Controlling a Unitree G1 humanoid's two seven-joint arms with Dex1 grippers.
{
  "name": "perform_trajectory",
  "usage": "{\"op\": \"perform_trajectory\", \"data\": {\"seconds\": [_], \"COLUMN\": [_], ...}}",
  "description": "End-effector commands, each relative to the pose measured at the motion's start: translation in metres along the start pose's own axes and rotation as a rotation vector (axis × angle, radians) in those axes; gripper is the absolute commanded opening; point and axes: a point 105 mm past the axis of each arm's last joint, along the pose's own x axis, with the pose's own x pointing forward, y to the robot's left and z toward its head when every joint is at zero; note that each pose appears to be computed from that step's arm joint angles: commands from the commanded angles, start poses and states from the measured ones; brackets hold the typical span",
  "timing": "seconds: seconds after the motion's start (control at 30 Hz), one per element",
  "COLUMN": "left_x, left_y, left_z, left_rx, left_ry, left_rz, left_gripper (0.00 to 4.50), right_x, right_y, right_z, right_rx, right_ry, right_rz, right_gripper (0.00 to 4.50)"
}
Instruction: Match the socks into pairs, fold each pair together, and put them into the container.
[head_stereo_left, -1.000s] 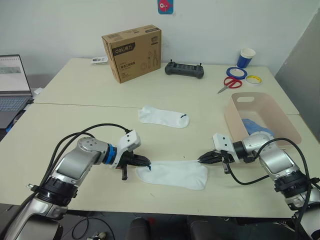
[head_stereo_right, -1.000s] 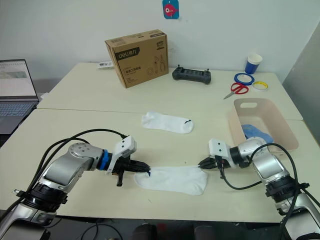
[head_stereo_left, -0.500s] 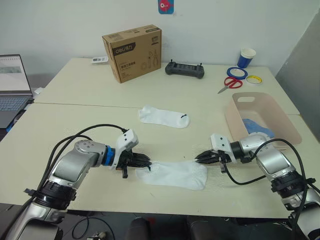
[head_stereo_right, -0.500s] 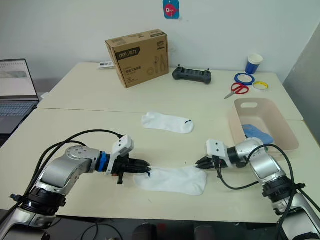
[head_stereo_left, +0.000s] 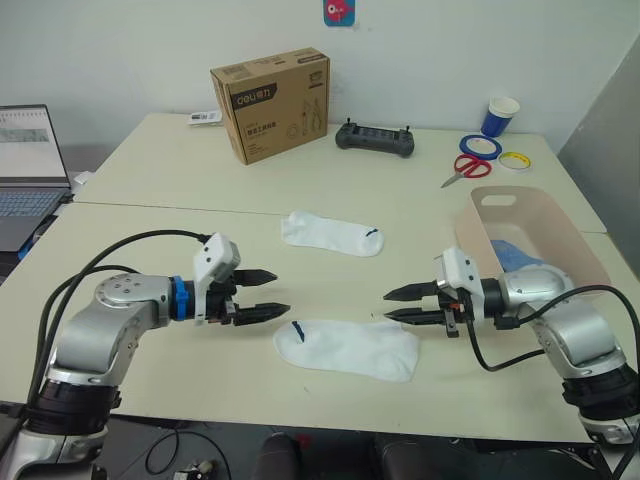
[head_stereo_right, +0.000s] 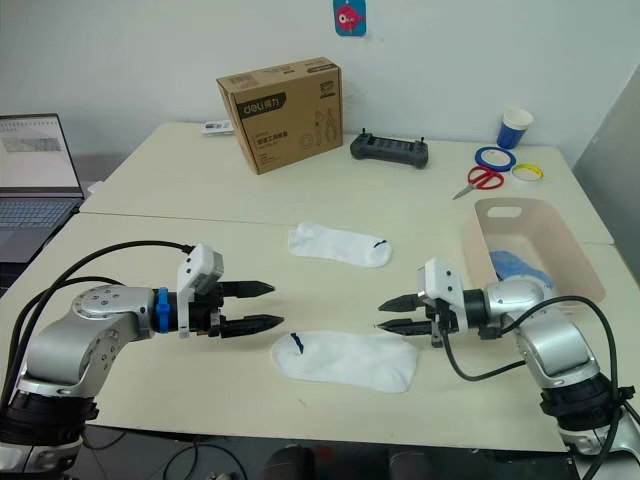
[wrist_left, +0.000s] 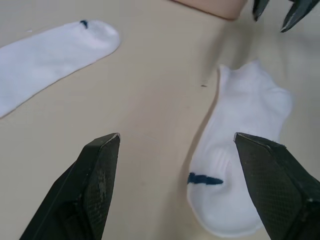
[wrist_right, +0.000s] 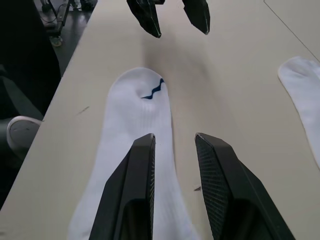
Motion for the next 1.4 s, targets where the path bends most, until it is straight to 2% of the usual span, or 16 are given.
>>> {"op": "perform_trajectory", "data": {"seconds": [0.03, 0.07, 0.23, 0.33, 0.43, 0.67, 0.83, 1.0, 1.17, 1.33, 1.37, 1.4], "left_x": [0.029, 0.035, 0.052, 0.051, 0.040, 0.019, 0.011, 0.002, -0.004, -0.005, -0.004, -0.003], "left_y": [-0.037, -0.040, -0.037, -0.030, -0.025, -0.016, -0.018, -0.017, -0.030, -0.048, -0.050, -0.050], "left_z": [0.005, 0.000, -0.018, -0.039, -0.057, -0.069, -0.073, -0.066, -0.041, -0.043, -0.045, -0.047], "left_rx": [0.200, 0.227, 0.275, 0.273, 0.230, 0.134, 0.107, 0.085, 0.167, 0.299, 0.312, 0.322], "left_ry": [-0.003, 0.006, 0.034, 0.098, 0.147, 0.144, 0.148, 0.096, 0.017, 0.070, 0.076, 0.079], "left_rz": [-0.166, -0.182, -0.184, -0.159, -0.139, -0.055, -0.039, 0.000, -0.035, -0.119, -0.126, -0.127], "left_gripper": [2.92, 2.55, 0.95, 0.04, 0.04, 0.04, 0.04, 0.04, 0.04, 0.04, 0.00, 0.19], "right_x": [0.024, 0.030, 0.043, 0.045, 0.036, 0.006, -0.009, -0.021, -0.029, -0.032, -0.031, -0.030], "right_y": [0.011, 0.012, 0.015, 0.018, 0.016, 0.012, 0.013, 0.016, 0.029, 0.048, 0.050, 0.052], "right_z": [-0.006, -0.010, -0.027, -0.045, -0.061, -0.075, -0.073, -0.061, -0.034, -0.042, -0.045, -0.048], "right_rx": [-0.066, -0.075, -0.071, -0.068, -0.054, -0.024, -0.013, -0.013, -0.026, -0.102, -0.111, -0.127], "right_ry": [-0.024, -0.019, 0.006, 0.052, 0.107, 0.148, 0.157, 0.129, 0.071, 0.145, 0.152, 0.160], "right_rz": [0.056, 0.067, 0.106, 0.110, 0.081, 0.028, 0.012, 0.010, 0.035, 0.105, 0.112, 0.121], "right_gripper": [0.44, 0.02, 0.00, 0.00, 0.00, 0.00, 0.00, 0.00, 0.00, 0.00, 0.37, 0.56]}}
